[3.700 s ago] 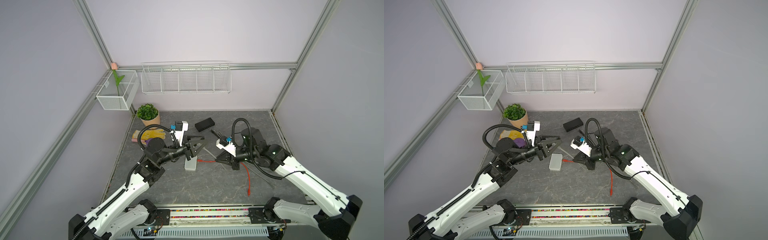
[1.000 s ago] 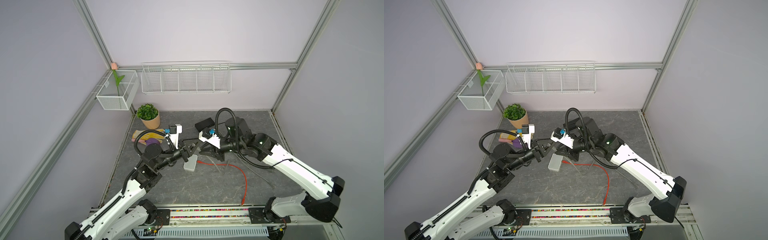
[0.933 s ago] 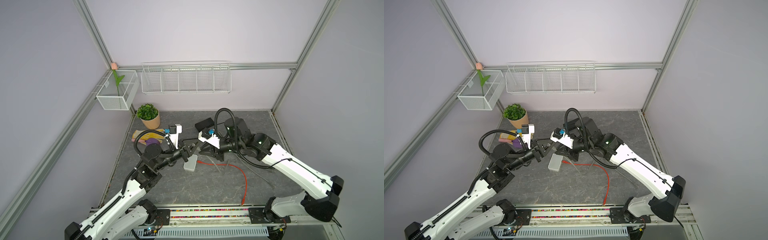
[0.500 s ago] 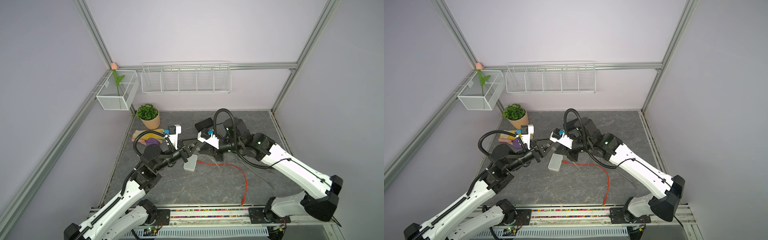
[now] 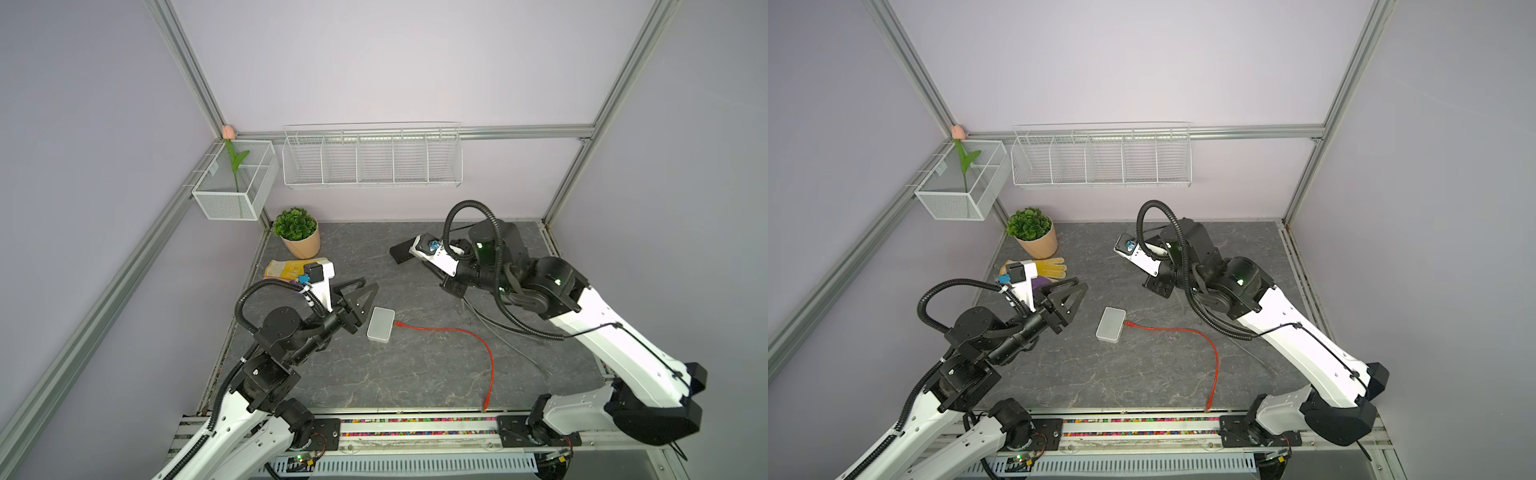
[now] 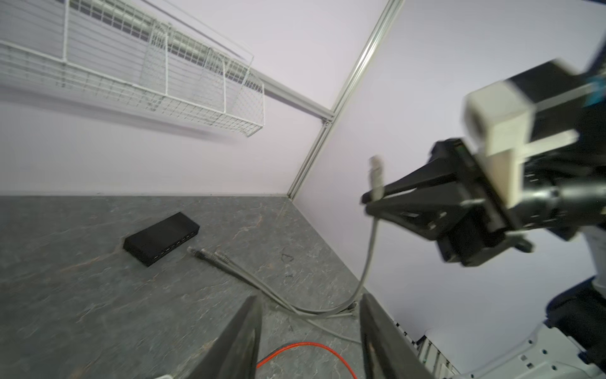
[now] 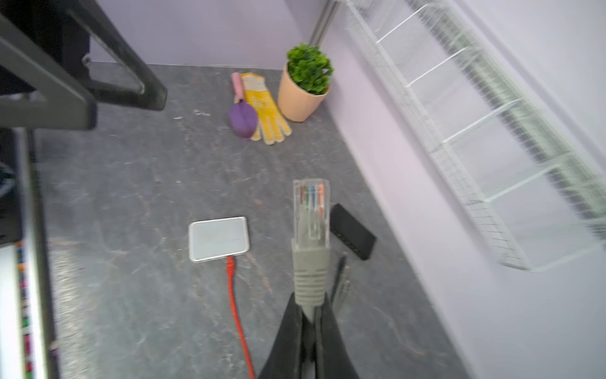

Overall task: Insert the plug into the switch port
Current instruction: 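Lower the grey plug beside the red plug while the left gripper presses the router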

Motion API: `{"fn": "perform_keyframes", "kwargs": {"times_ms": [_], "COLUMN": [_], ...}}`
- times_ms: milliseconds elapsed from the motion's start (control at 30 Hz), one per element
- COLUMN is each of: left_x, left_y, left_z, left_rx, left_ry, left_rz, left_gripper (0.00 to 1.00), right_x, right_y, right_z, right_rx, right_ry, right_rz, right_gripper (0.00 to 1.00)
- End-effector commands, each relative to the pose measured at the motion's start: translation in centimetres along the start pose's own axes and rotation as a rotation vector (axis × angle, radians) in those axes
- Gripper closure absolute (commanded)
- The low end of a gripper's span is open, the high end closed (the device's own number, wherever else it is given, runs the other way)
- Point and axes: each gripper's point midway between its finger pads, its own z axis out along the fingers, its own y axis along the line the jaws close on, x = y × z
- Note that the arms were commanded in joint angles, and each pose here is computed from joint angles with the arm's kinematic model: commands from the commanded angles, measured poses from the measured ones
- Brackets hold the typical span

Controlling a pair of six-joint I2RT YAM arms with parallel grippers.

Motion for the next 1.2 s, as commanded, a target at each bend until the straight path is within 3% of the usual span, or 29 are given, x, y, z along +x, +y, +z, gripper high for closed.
{"fn": "perform_keyframes", "kwargs": {"times_ms": [0,133,367,567,933,1167], "left_x": [2.8,5.1,9.3,13.6,18.7,20.5], "left_y": [3.8,6.4,10.0,13.4,16.0,17.9], "left_z": [0.1,-0.1,0.2,1.0,1.6,1.8], "left_rx": [-0.177,-0.281,-0.403,-0.468,-0.494,-0.541], "left_ry": [0.085,0.138,0.244,0.332,0.451,0.487], "left_rz": [0.01,-0.004,-0.023,-0.112,-0.18,-0.224], "left_gripper": [0.53,0.53,0.54,0.56,0.56,0.56], "right_x": [2.3,6.0,13.1,17.8,24.0,24.9], "right_y": [-1.8,1.8,9.9,15.3,20.2,21.3], "right_z": [-0.8,2.7,8.0,11.2,16.7,18.3], "right_rx": [0.172,0.089,-0.147,-0.293,-0.419,-0.447], "right_ry": [0.176,0.336,0.524,0.621,0.758,0.75], "right_rz": [-0.169,-0.215,-0.154,-0.111,-0.054,-0.026], "right_gripper": [0.94,0.93,0.93,0.94,0.94,0.94]}}
